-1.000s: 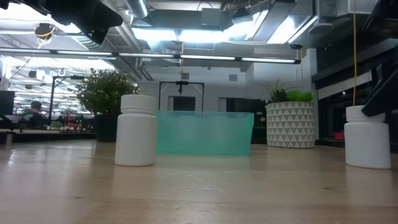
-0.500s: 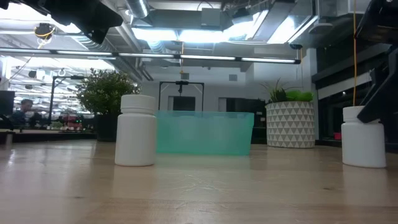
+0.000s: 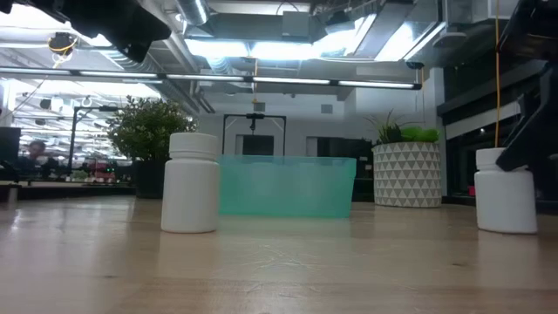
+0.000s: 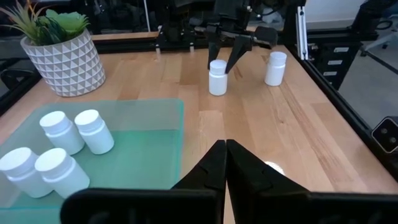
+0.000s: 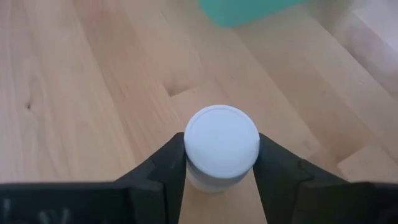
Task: Pick and place pill bottles into a basket
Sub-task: Put the white pill bottle into the green bin
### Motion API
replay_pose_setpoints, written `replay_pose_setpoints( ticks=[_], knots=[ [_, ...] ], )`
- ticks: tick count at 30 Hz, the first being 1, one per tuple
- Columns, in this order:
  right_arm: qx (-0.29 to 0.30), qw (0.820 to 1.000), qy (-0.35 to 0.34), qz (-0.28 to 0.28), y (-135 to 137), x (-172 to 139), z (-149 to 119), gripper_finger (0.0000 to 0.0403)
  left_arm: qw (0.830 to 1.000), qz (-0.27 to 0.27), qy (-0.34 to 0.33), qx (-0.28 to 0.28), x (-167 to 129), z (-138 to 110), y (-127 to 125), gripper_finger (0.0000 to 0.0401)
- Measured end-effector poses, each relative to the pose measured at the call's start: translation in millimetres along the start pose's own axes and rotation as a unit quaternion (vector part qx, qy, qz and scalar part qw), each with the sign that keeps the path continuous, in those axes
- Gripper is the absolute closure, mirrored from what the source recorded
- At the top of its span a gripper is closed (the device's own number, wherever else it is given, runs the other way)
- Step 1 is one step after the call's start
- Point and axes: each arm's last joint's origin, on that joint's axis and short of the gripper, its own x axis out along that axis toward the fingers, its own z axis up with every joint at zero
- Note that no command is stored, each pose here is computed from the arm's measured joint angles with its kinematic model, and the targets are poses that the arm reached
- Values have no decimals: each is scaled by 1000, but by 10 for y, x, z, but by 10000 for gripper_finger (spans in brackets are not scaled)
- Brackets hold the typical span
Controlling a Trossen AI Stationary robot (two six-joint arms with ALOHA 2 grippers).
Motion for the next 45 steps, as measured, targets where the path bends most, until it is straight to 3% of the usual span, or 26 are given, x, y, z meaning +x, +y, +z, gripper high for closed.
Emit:
replay_pose_setpoints(
  ticks=[14, 24, 28, 34, 45],
  knots=[
    [-12, 1000, -21, 0, 0, -41, 54, 254, 1000, 2, 5, 12, 0, -11, 2, 399],
    [-15, 997, -71, 40, -121, -322, 368, 254, 1000, 2, 5, 20, 0, -10, 3, 395],
    [-45, 994, -87, 45, -185, -360, 508, 254, 999, 6, 5, 33, 0, -10, 5, 399],
    [-90, 988, -112, 57, -232, -305, 767, 254, 998, 6, 3, 57, 0, -6, 4, 397],
    [-157, 971, -125, 132, -370, -26, 1235, 254, 999, 6, 3, 41, 0, -6, 5, 400]
  ],
)
